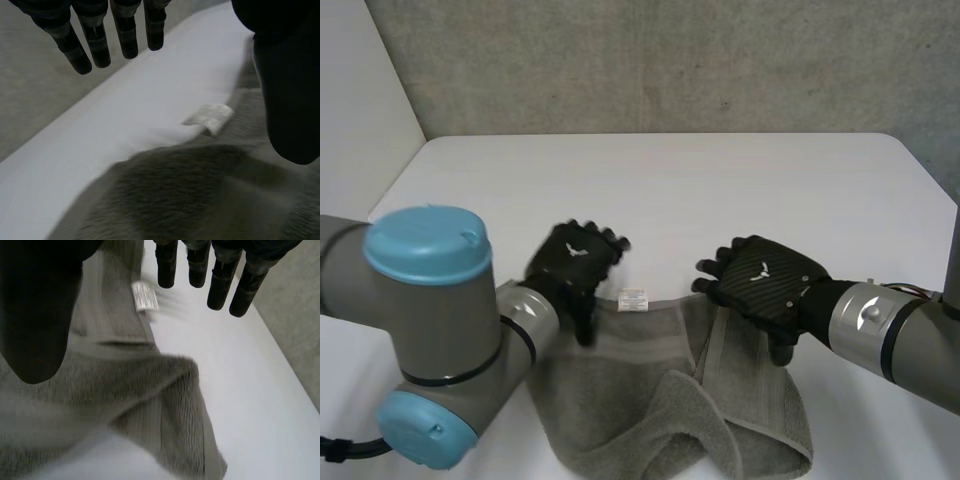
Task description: Fold the towel.
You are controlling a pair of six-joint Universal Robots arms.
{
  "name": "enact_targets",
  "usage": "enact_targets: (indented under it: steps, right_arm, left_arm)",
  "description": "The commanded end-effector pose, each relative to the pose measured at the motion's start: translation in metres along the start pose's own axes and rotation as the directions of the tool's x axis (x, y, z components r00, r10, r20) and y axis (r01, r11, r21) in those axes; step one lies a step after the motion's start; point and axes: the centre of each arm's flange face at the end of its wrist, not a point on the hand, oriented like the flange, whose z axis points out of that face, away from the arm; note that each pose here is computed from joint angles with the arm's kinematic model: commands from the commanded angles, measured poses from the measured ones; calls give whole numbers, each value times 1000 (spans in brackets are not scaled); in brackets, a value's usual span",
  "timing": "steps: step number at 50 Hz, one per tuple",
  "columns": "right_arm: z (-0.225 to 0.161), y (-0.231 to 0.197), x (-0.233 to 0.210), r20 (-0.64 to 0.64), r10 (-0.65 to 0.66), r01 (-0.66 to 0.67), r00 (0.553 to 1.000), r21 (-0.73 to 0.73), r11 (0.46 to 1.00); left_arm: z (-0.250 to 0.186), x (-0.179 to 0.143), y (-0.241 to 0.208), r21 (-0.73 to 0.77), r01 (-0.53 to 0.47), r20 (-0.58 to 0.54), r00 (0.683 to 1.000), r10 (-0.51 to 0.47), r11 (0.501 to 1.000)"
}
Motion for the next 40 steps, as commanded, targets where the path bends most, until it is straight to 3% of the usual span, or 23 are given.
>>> enact_targets:
  steps: [1,11,21,30,34,40]
  right_arm:
    - [1,14,0,15,2,-1,1000,-42,999]
    - [15,38,-26,132,-78,90,988,-89,992]
    - [27,51,-25,132,-90,103,987,-100,990]
    - [26,64,13,-15,35,-36,999,-119,992]
    - [17,78,43,-148,146,-163,978,-111,980]
    - [7,104,55,-211,222,-252,952,-128,959]
  left_arm:
    - [3,25,11,-2,-28,-133,991,28,1000]
    - [22,30,20,-28,-36,-140,990,32,999]
    - [28,34,29,-82,-46,-166,986,31,996]
    - [27,51,7,0,-63,-205,977,62,998]
    - [33,56,2,18,-68,-212,975,70,998]
    - [41,62,4,0,-75,-232,970,73,997]
